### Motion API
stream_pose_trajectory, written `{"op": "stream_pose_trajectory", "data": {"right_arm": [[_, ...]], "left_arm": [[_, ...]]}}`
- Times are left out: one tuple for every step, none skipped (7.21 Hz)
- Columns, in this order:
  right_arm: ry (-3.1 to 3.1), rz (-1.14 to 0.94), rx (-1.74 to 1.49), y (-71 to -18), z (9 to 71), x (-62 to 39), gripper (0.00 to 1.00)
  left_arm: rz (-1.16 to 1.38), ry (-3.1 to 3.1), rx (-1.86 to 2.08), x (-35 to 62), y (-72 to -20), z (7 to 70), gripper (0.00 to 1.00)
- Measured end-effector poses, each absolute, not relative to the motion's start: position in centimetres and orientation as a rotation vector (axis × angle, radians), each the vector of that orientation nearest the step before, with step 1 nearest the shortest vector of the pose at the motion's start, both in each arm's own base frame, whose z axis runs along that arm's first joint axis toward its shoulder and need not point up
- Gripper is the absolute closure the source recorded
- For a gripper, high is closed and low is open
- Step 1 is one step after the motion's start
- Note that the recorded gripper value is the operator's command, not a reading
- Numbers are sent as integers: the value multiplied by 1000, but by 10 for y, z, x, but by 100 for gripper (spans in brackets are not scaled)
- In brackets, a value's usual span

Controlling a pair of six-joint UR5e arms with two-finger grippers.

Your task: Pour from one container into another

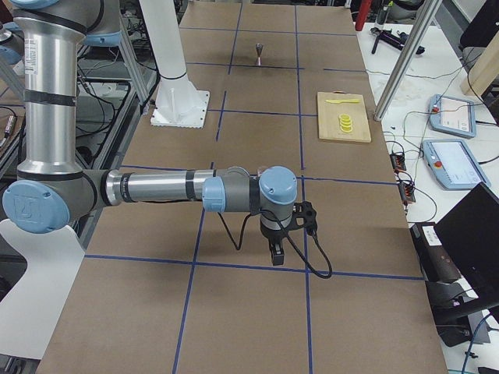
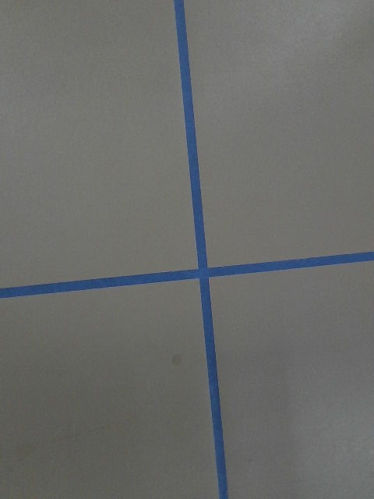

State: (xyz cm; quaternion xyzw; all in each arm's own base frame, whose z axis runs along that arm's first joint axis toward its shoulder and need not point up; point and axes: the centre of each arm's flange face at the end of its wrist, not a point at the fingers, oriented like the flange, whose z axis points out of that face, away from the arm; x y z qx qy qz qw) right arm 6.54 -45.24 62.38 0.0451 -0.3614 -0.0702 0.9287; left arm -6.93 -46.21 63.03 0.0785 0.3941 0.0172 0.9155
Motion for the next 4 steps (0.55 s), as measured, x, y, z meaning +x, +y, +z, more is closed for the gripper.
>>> {"op": "stream_pose_trajectory", "data": {"right_arm": [[-741, -140, 82, -448, 629, 65, 0], [-740, -135, 75, -446, 632, 65, 0], [-739, -130, 71, -445, 633, 65, 0], [-740, -127, 69, -445, 633, 65, 0]], "left_arm": [[39, 813, 169, -69, -463, 628, 0], [41, 815, 174, -69, -462, 626, 0], [42, 815, 176, -69, -462, 626, 0], [43, 814, 178, -69, -462, 625, 0]]}}
